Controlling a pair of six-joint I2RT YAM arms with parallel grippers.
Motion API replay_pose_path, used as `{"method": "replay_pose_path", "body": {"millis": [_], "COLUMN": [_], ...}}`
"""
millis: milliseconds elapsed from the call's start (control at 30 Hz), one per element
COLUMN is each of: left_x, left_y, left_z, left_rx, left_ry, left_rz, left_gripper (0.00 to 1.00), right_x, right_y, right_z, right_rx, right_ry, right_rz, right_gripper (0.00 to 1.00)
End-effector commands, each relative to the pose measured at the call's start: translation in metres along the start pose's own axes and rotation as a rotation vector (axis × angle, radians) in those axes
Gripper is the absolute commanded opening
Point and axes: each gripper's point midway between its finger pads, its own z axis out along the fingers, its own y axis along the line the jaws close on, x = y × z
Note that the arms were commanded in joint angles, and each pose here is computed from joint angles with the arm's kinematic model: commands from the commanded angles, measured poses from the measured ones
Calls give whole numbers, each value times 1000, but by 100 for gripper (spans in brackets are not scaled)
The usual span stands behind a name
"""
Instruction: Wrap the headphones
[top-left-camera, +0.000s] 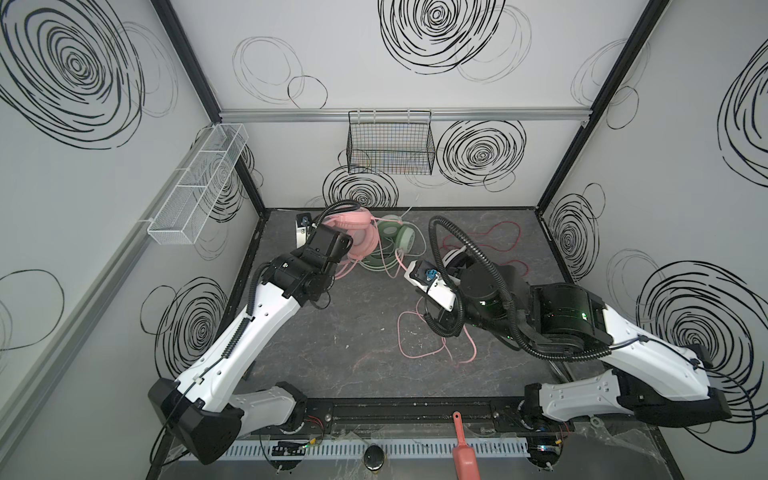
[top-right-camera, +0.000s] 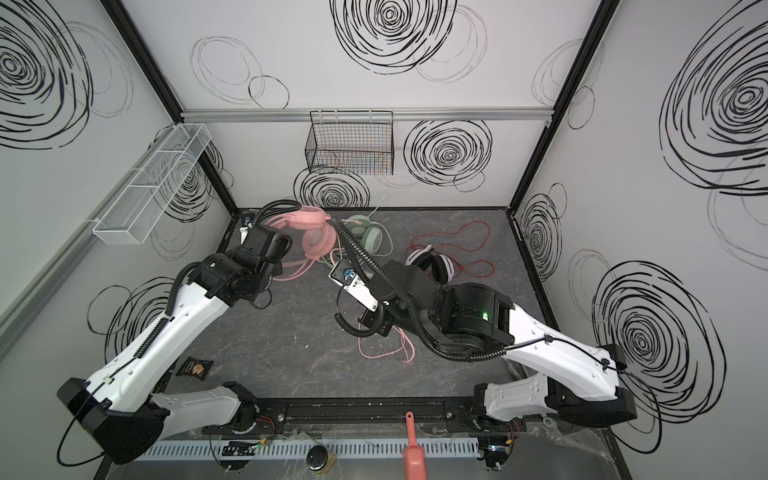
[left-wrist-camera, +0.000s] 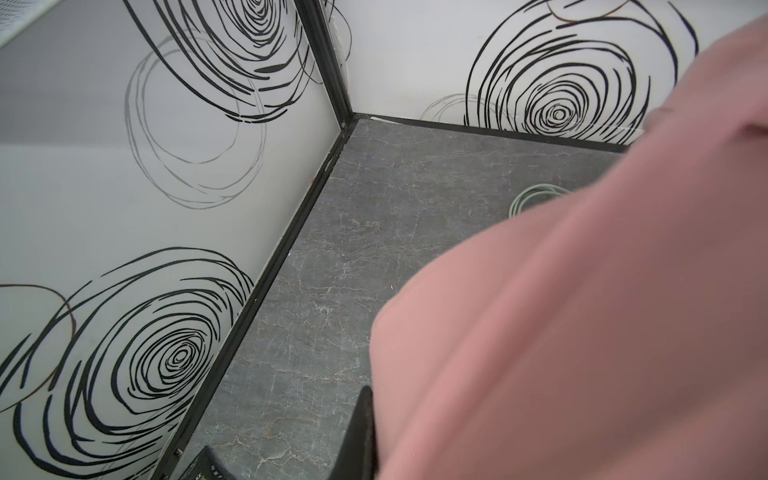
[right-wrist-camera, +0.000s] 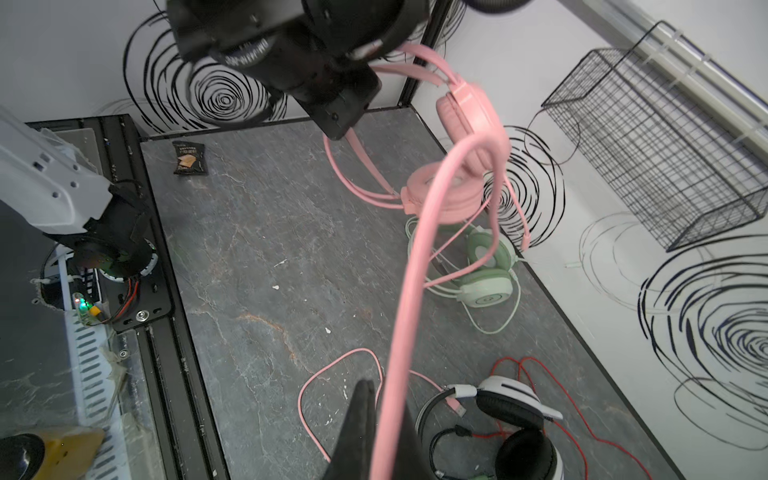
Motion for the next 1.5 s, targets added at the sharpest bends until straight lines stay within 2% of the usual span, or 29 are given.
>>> {"method": "replay_pose_path", "body": {"millis": [0, 233, 467, 733, 900, 1000, 1100, 1233, 1400, 1467], "left_x": [-11, 16, 32, 78, 101, 112, 115, 112, 100, 99], "left_y": [-26, -66, -73, -115, -141, -153, -154, -149, -133, -132], "left_z": [-1, 3, 4, -7, -29, -47, -58, -66, -64, -68], "left_rx": [87, 185, 229, 426, 584, 698, 758, 788, 726, 746], "left_ry": [-38, 42, 80, 225, 289, 320, 329, 311, 269, 266], "left_rz": [-8, 136, 180, 315, 371, 384, 373, 375, 371, 366], "left_gripper": [0, 0, 0, 0, 0, 0, 0, 0, 0, 0], "right_x": [-39, -94, -102, -122, -109, -96, -76, -48, -12, 3], "right_y": [0, -13, -33, -31, -52, -78, -100, -113, -122, -125], "right_z": [-18, -37, -52, -75, -67, -63, -62, -57, -50, -45], "right_rx": [-40, 2, 162, 123, 251, 331, 384, 428, 481, 510], "right_ry": [-114, -182, -200, -336, -251, -189, -128, -74, 41, 97], "right_rz": [-66, -134, -163, -158, -178, -153, -109, -81, -72, -81], "right_gripper": [0, 0, 0, 0, 0, 0, 0, 0, 0, 0]}}
